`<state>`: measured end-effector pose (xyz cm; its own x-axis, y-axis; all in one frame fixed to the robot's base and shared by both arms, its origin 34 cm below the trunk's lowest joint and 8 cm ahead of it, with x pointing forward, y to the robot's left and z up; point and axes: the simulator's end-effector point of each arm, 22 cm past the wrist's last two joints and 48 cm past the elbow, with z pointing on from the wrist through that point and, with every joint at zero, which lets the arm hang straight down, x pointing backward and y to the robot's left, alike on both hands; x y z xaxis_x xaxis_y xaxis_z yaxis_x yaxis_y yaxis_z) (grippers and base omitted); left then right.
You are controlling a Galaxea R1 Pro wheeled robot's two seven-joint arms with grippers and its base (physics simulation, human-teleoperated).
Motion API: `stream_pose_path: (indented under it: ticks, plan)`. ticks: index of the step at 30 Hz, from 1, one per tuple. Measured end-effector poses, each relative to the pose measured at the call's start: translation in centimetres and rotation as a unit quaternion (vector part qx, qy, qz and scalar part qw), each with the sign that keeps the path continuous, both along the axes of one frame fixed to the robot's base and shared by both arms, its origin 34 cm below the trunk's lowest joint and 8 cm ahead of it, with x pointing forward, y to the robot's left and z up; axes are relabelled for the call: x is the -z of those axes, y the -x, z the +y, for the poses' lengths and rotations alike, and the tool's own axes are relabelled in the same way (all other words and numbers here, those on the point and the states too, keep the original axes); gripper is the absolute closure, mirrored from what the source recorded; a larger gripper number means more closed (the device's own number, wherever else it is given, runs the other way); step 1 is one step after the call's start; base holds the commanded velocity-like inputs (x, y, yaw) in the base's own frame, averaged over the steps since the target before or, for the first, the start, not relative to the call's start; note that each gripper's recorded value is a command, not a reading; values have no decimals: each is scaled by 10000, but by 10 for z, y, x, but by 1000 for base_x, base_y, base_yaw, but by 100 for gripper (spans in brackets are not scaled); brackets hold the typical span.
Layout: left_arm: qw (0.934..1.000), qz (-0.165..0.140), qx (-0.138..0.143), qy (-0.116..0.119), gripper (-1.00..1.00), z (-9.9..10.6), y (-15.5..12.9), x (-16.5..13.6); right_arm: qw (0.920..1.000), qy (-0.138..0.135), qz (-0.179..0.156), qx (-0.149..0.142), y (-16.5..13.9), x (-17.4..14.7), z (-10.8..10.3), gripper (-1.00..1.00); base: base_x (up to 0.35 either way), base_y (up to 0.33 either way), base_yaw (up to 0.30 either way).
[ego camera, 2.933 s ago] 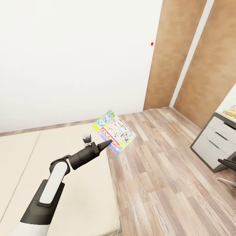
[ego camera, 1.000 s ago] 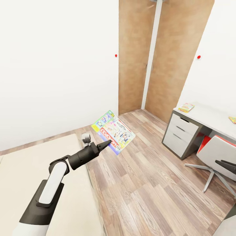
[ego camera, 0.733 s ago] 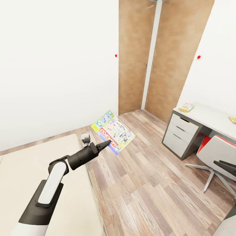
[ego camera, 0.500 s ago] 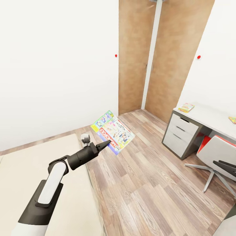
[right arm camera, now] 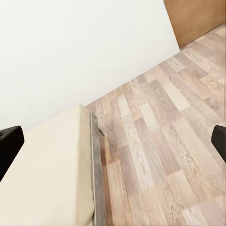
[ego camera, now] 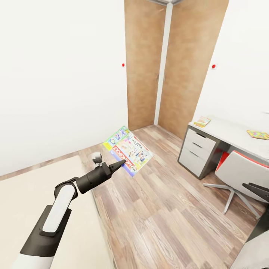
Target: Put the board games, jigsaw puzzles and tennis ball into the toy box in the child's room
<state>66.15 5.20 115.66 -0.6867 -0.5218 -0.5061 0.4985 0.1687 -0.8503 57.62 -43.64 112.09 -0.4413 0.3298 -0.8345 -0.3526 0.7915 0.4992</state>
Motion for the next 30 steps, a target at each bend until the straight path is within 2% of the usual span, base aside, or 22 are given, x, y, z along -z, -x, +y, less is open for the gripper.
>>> stream_pose_path:
  ticks: [19,30]
  plan:
    - [9995,-255,130,122,100,8,12,-11,10000,4,-74,-6,2,-7,1,-100,0,0,-240]
    - [9994,-277,138,136,100,10,14,-13,9999,12,-101,-2,3,-9,0,-100,0,0,-85]
